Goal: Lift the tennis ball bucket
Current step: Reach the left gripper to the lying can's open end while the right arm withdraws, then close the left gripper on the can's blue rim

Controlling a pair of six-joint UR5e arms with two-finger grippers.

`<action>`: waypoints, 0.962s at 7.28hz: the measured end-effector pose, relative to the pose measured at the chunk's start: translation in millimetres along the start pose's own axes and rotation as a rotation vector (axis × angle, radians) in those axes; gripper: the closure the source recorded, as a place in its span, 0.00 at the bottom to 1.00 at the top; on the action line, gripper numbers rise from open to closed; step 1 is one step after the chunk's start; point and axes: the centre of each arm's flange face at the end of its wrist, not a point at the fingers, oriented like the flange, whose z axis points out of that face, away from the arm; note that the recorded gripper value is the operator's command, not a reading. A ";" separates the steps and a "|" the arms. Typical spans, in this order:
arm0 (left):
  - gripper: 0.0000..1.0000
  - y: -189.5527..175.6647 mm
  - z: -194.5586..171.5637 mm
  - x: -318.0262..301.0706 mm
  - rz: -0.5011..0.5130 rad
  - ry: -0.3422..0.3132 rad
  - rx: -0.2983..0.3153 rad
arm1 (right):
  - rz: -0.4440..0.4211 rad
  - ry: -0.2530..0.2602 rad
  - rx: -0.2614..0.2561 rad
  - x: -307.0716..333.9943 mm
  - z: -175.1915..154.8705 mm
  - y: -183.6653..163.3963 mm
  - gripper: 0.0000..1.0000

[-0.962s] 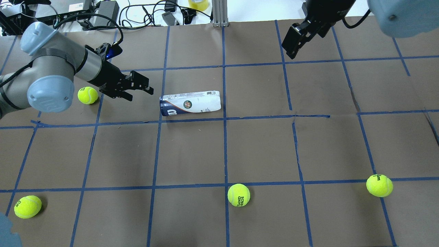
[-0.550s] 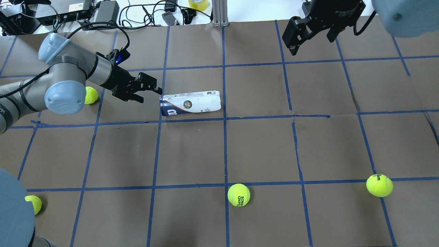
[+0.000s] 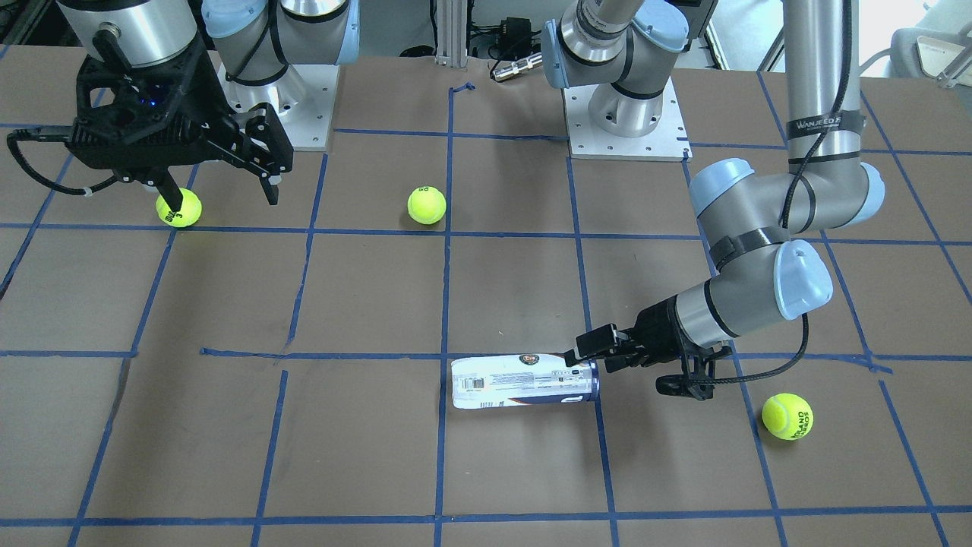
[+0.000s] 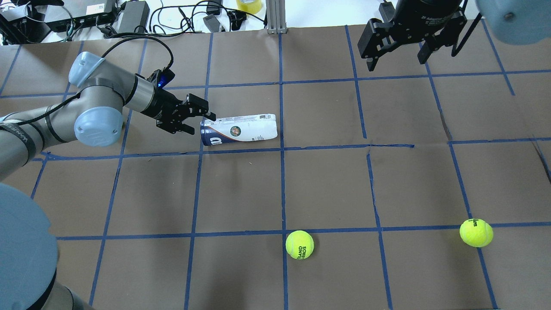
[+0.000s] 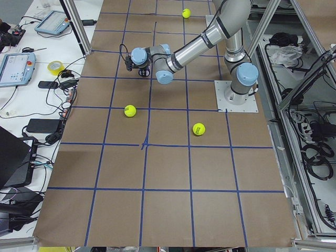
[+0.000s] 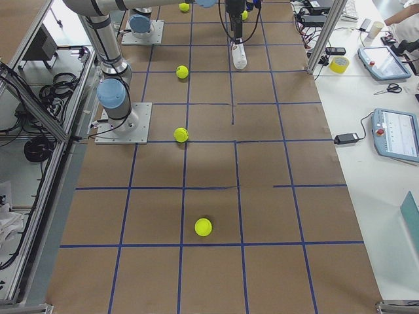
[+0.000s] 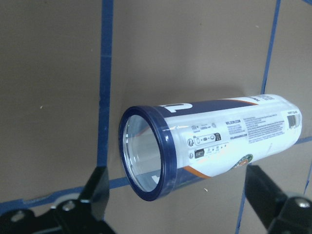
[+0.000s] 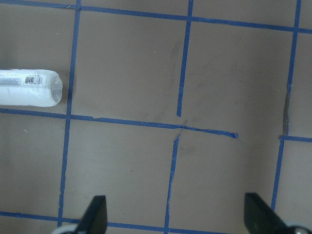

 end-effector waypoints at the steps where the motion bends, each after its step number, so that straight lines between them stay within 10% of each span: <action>1: 0.12 2.4 8.0 5.7 0.006 0.002 -0.014 | 0.010 -0.001 -0.008 0.2 -0.6 1.8 0.00; 4: 1.00 3.9 19.0 5.5 0.000 0.003 -0.035 | 0.096 -0.002 -0.009 1.5 -3.3 3.9 0.00; 7: 1.00 -5.5 10.9 9.2 -0.014 -0.006 -0.029 | 0.150 0.002 -0.012 3.1 -3.5 5.0 0.00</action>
